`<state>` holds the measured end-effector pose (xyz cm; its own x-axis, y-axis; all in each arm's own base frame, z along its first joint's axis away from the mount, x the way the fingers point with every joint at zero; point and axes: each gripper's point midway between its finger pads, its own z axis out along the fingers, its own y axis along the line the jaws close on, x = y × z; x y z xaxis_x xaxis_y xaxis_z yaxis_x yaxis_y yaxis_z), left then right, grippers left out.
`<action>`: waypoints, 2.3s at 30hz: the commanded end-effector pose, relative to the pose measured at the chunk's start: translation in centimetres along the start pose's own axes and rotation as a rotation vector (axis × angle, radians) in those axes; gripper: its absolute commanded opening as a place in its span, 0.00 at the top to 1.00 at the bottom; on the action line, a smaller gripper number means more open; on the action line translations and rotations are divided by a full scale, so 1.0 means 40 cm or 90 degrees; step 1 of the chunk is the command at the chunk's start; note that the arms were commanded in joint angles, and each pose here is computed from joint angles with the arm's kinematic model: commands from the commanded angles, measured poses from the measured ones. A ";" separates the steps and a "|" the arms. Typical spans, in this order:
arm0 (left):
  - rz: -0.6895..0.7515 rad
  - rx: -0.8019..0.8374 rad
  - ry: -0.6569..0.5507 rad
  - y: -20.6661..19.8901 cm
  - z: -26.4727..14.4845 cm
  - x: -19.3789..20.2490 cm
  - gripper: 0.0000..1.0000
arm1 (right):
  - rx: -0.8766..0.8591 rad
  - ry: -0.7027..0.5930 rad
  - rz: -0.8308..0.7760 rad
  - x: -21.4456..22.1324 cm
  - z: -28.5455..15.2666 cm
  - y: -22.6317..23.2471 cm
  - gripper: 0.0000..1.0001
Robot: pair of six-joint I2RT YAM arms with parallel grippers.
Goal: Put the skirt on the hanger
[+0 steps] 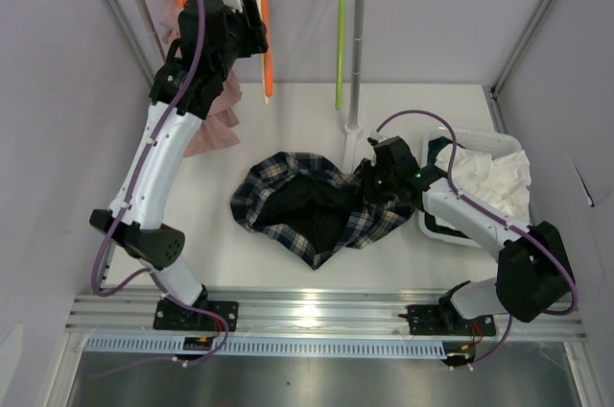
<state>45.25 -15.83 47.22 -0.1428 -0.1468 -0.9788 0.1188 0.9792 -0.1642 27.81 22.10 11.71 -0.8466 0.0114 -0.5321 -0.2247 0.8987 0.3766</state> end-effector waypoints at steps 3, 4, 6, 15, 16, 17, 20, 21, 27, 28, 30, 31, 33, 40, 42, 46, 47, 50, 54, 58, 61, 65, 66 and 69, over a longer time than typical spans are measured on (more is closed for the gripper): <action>-0.015 0.004 -0.054 0.015 -0.037 -0.074 0.35 | -0.013 -0.019 -0.007 -0.021 -0.009 0.009 0.98; -0.016 0.001 -0.052 0.017 -0.035 -0.072 0.35 | -0.013 -0.020 -0.007 -0.021 -0.010 0.010 0.98; -0.016 -0.001 -0.045 0.021 -0.024 -0.063 0.36 | -0.013 -0.018 -0.008 -0.020 -0.011 0.010 0.98; -0.015 0.008 -0.012 0.005 0.031 -0.011 0.38 | -0.009 -0.020 -0.010 -0.024 -0.019 0.003 0.98; -0.014 0.011 -0.007 0.002 0.039 -0.003 0.38 | -0.009 -0.021 -0.010 -0.024 -0.020 0.001 0.98; -0.014 0.018 -0.006 -0.004 0.043 0.000 0.38 | -0.009 -0.019 -0.009 -0.023 -0.020 0.001 0.98; -0.013 0.019 0.005 -0.007 0.055 0.015 0.40 | -0.009 -0.021 -0.009 -0.024 -0.022 -0.003 0.98; -0.013 0.020 0.007 -0.008 0.055 0.018 0.40 | -0.009 -0.021 -0.008 -0.024 -0.021 -0.002 0.98; 0.016 0.007 0.002 -0.017 0.039 0.015 0.41 | -0.013 -0.019 -0.005 -0.023 -0.017 0.000 0.98; 0.019 0.012 -0.003 -0.027 0.034 0.007 0.41 | -0.014 -0.016 -0.006 -0.021 -0.014 0.000 0.98; 0.038 0.011 0.002 -0.035 0.037 0.015 0.41 | -0.014 -0.016 -0.003 -0.021 -0.012 0.000 0.98; 0.047 0.003 0.001 -0.043 0.033 0.017 0.41 | -0.015 -0.016 -0.002 -0.020 -0.012 0.000 0.98; 0.065 -0.006 -0.001 -0.047 0.032 0.018 0.41 | -0.017 -0.018 -0.003 -0.022 -0.015 0.002 0.98; 0.077 -0.017 0.016 -0.062 0.032 0.045 0.44 | -0.013 -0.015 -0.004 -0.014 -0.017 -0.004 0.98; 0.080 -0.022 0.015 -0.062 0.032 0.045 0.45 | -0.012 -0.016 -0.003 -0.014 -0.018 -0.004 0.98; 0.082 -0.037 0.016 -0.052 0.029 0.045 0.52 | -0.012 -0.017 -0.004 -0.013 -0.021 -0.005 0.98; 0.081 -0.040 0.015 -0.049 0.025 0.041 0.56 | -0.013 -0.017 -0.004 -0.011 -0.021 -0.004 0.98; 0.091 -0.059 0.013 -0.033 0.017 0.033 0.68 | -0.011 -0.016 -0.004 -0.009 -0.023 -0.007 0.98; 0.106 -0.085 0.010 -0.010 0.003 0.020 0.78 | -0.012 -0.017 -0.005 -0.010 -0.025 -0.006 0.98; 0.108 -0.106 0.000 0.010 -0.018 -0.003 0.92 | -0.014 -0.018 -0.003 -0.011 -0.027 -0.004 0.98; 0.112 -0.132 -0.011 0.033 -0.037 -0.025 1.00 | -0.015 -0.018 -0.004 -0.011 -0.027 -0.004 0.98; 0.107 -0.155 -0.013 0.068 -0.054 -0.043 1.00 | -0.014 -0.018 -0.005 -0.011 -0.029 -0.004 0.98; 0.100 -0.153 -0.014 0.072 -0.056 -0.045 1.00 | -0.015 -0.017 -0.006 -0.009 -0.028 -0.005 0.98; 0.086 -0.149 -0.014 0.092 -0.062 -0.054 1.00 | -0.014 -0.017 -0.006 -0.009 -0.031 -0.005 0.98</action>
<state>45.43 -14.18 44.35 -0.2185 0.0436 -0.9749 -0.0583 0.9966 0.0576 27.58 21.65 11.71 -0.8488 0.0129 -0.5285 -0.2255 0.8954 0.3840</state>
